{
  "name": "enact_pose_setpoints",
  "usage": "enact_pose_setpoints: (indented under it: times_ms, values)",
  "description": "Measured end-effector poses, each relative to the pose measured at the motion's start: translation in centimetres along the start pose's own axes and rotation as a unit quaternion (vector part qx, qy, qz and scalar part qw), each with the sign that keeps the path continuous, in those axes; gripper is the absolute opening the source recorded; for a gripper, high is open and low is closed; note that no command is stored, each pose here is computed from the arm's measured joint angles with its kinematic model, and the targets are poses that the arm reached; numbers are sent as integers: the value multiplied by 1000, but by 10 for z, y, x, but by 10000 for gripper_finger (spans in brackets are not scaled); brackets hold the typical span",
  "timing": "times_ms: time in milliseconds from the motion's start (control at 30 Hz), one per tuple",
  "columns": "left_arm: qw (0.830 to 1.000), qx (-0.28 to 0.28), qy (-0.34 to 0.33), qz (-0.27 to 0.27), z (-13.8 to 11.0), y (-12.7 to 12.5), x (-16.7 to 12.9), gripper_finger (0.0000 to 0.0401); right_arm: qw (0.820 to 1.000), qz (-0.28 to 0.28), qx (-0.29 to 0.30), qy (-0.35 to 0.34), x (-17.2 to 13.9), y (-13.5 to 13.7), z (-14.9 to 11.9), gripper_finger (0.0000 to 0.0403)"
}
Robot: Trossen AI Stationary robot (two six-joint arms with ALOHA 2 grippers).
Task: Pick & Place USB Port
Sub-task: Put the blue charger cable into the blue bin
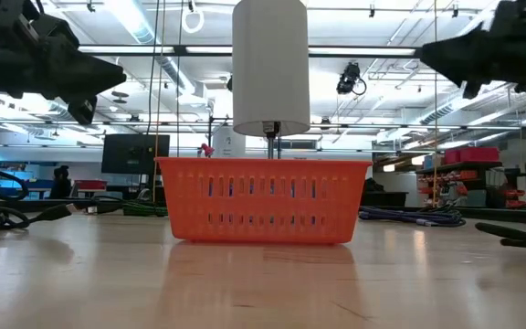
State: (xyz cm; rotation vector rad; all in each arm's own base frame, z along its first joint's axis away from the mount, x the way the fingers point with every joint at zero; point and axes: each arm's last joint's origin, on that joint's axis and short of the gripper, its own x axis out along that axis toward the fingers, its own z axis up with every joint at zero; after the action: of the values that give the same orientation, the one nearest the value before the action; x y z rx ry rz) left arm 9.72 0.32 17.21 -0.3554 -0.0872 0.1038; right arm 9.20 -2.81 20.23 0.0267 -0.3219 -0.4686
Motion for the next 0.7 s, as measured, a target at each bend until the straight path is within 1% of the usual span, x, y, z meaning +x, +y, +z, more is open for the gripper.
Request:
enact_pose_setpoints:
  times_ms: [100,133,233,333,433,500,600,700]
  values:
    - [1000,-23,-5,4,1,0,0,60,996,-29,5,89,7,-3,-2,137]
    - [999,-32,-7,7,1,0,0,60,991,-35,8,128,10,-3,-3,137]
    - [998,-57,-14,11,2,0,0,60,969,-66,14,237,18,-6,-12,137]
    - [997,-71,-21,11,3,0,0,60,953,-74,9,293,26,-5,-23,137]
    - [997,-71,-21,11,3,0,0,60,932,-79,-4,353,30,-6,-39,137]
    - [997,-70,-21,11,3,0,0,60,919,-72,-7,388,31,-5,-49,140]
    - [997,-69,-21,11,3,0,0,60,902,-51,-3,429,33,-4,-60,149]
    - [997,-69,-21,11,3,0,0,60,893,-45,-2,448,34,-3,-67,161]
